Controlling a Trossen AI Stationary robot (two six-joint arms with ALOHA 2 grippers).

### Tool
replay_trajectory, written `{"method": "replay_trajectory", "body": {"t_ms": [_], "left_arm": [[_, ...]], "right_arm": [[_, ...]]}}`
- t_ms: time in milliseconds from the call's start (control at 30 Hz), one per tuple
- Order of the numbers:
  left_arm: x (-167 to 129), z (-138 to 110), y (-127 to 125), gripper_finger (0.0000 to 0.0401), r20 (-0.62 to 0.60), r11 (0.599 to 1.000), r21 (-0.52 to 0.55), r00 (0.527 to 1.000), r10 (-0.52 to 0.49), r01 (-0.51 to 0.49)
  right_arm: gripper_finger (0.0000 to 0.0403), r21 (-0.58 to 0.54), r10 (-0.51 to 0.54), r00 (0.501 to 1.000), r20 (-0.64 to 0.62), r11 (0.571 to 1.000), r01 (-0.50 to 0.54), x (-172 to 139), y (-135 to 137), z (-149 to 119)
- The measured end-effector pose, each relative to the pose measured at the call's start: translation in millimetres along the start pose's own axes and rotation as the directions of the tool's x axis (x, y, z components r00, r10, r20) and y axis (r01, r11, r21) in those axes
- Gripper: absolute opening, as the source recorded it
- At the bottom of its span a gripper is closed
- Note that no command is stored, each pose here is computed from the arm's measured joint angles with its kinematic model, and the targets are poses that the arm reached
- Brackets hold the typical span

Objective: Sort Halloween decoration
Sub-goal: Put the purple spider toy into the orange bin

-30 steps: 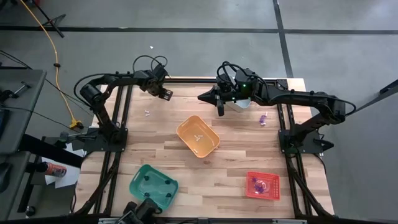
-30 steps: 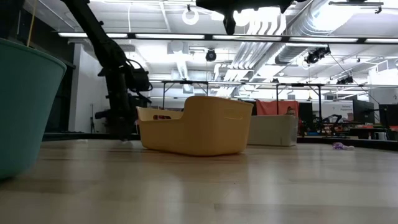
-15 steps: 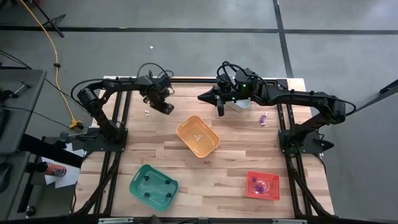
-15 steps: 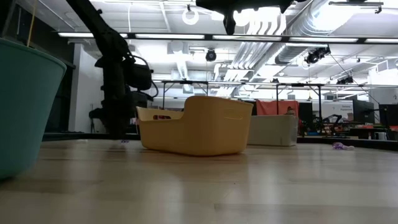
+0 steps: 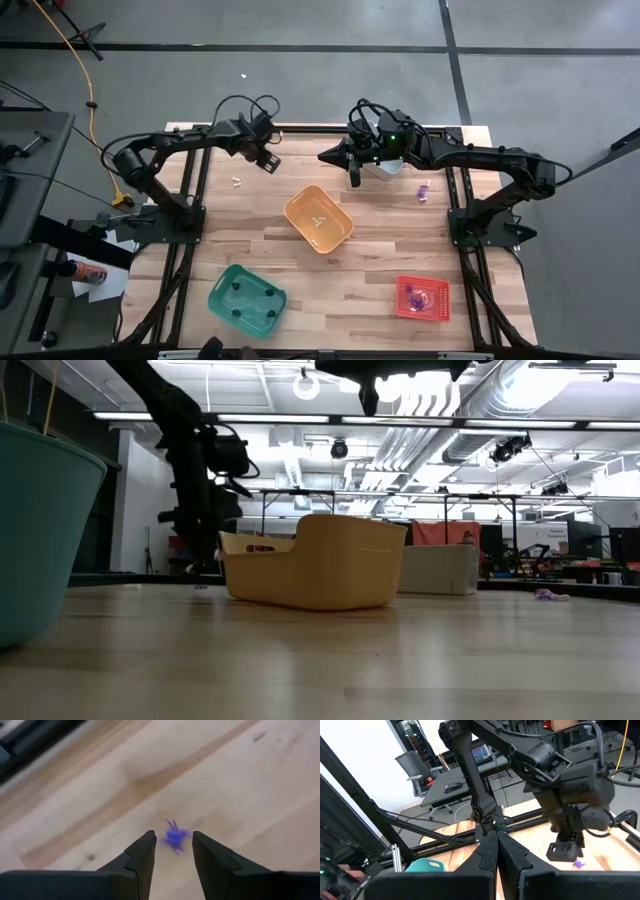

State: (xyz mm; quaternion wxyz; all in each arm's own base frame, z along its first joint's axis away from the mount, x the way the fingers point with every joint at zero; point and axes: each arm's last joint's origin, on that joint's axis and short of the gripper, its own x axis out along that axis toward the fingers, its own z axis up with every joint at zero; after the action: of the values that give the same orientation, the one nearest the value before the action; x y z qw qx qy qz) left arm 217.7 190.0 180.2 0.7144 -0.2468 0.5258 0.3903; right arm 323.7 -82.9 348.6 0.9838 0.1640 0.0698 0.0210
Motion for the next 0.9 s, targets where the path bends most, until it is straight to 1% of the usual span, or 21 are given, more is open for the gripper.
{"method": "replay_trajectory", "body": {"t_ms": [133, 300, 533, 733, 833, 900], "left_arm": [[15.2, 2.3, 5.2, 0.0119, -0.039, 1.0, -0.001, 0.999, -0.03, 0.03], [33.1, 3.2, 6.4, 0.0119, -0.074, 0.999, -0.015, 0.997, -0.029, 0.028], [45.3, 2.9, 3.2, 0.0119, -0.1, 0.998, -0.011, 0.993, -0.067, 0.066], [54.3, 2.7, 2.1, 0.0118, -0.122, 0.998, -0.017, 0.991, -0.063, 0.061], [54.1, 2.7, 2.1, 0.0099, -0.121, 0.998, -0.017, 0.991, -0.063, 0.062], [52.1, 3.0, 1.8, 0.0069, -0.115, 0.998, -0.016, 0.991, -0.066, 0.065]], "right_arm": [[0.0, 0.0, 0.0, 1.0, 0.0, 1.0, 0.0, 0.0, -0.1, 0.0], [0.0, 0.0, -0.001, 1.0, 0.0, 1.0, 0.001, -0.1, -0.4, 0.1], [0.0, 0.0, -0.001, 1.0, 0.0, 1.0, 0.001, -0.1, -0.4, 0.1], [0.0, 0.006, 0.001, 1.0, -0.001, 1.0, -0.001, 0.1, 0.2, -0.1], [0.0, 0.021, 0.001, 1.0, -0.001, 1.0, -0.001, 0.1, 0.3, -0.2], [0.0, 0.025, 0.001, 1.0, -0.001, 1.0, -0.001, 0.1, 0.3, -0.1]]}}
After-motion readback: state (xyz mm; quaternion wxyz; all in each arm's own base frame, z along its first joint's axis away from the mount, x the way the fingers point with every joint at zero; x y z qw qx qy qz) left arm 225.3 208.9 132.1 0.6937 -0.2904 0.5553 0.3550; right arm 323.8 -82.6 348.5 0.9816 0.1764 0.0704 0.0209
